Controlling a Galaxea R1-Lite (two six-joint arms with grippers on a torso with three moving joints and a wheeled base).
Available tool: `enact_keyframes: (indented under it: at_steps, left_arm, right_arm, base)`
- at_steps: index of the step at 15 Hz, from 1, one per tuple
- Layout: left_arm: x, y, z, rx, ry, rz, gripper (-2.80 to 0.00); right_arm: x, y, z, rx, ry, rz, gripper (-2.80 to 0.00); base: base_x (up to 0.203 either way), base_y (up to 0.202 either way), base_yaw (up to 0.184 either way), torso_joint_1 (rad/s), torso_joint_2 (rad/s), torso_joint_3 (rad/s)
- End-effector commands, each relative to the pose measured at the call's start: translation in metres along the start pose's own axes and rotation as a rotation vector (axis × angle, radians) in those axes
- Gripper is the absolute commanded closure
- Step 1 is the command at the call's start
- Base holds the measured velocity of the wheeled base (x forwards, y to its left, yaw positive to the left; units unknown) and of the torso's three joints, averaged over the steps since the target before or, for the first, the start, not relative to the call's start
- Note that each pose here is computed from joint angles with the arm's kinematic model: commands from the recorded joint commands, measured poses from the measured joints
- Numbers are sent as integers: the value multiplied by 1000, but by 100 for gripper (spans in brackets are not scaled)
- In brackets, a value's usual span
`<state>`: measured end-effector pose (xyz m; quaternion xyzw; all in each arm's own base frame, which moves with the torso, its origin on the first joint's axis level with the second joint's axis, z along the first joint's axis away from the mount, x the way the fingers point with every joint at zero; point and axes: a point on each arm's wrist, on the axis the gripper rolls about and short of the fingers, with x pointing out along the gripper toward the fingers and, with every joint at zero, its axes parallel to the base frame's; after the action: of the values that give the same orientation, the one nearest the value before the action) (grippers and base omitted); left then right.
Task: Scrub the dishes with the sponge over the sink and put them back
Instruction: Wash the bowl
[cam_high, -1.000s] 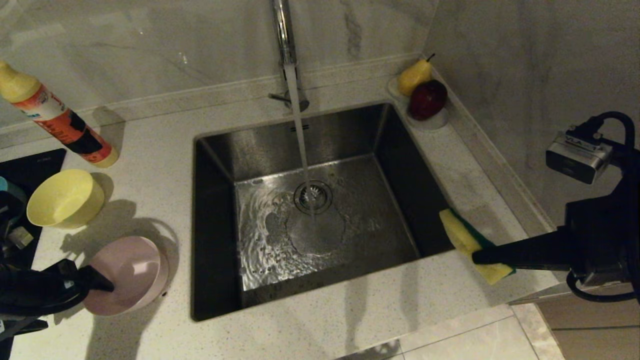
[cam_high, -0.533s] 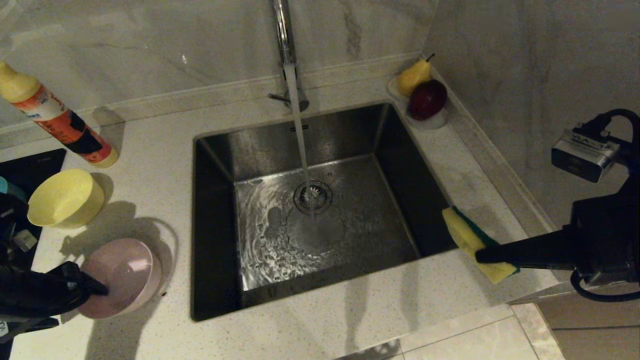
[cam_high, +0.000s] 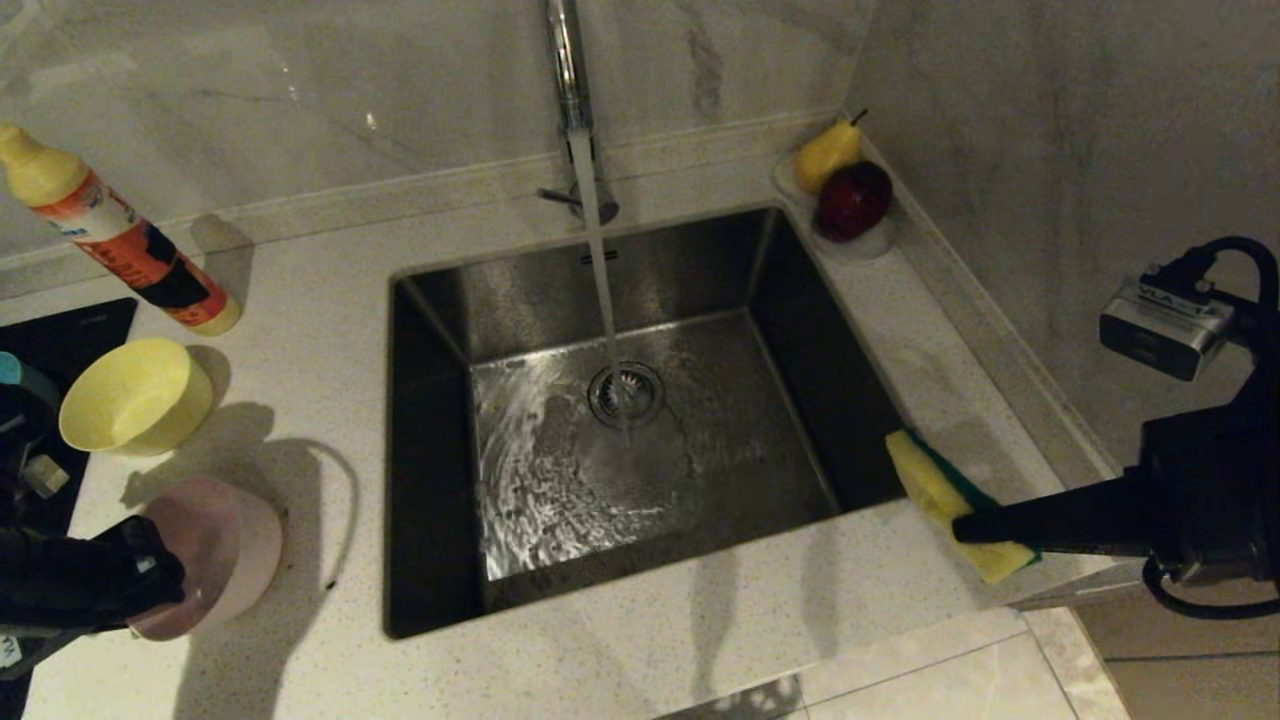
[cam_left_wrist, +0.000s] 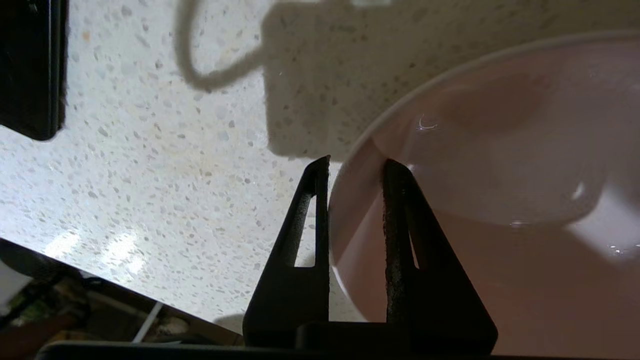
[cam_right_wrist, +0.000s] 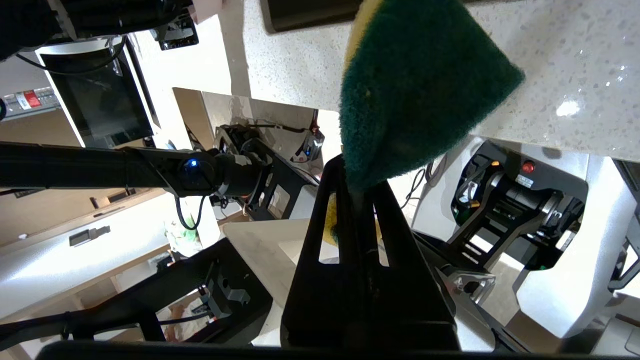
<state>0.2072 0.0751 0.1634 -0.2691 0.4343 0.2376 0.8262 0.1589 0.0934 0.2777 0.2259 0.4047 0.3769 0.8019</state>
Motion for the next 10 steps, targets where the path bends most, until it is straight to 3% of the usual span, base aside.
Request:
enact_keyframes:
  at_steps: [1,4,8,10]
  left_arm:
    - [-6,-2,5,-20,-25,-14,0]
    - [-18,-4,8,-70,-74,-42,0]
    - [-45,-8,16,-88,-172,-89,0]
    - [-48,-9,17,-79,-184,-88,0]
  right_arm:
    - [0,0,-1,2,3,4,0]
    - [0,-1,-1,6,8,2,0]
    - [2,-2,-3,11,19,5,0]
    - [2,-3,-3,11,25,10,0]
  base:
    - [0,0,0,0,0,0]
    - [0,0,0,0,0,0]
    - [0,0,0,0,0,0]
    - [0,0,0,0,0,0]
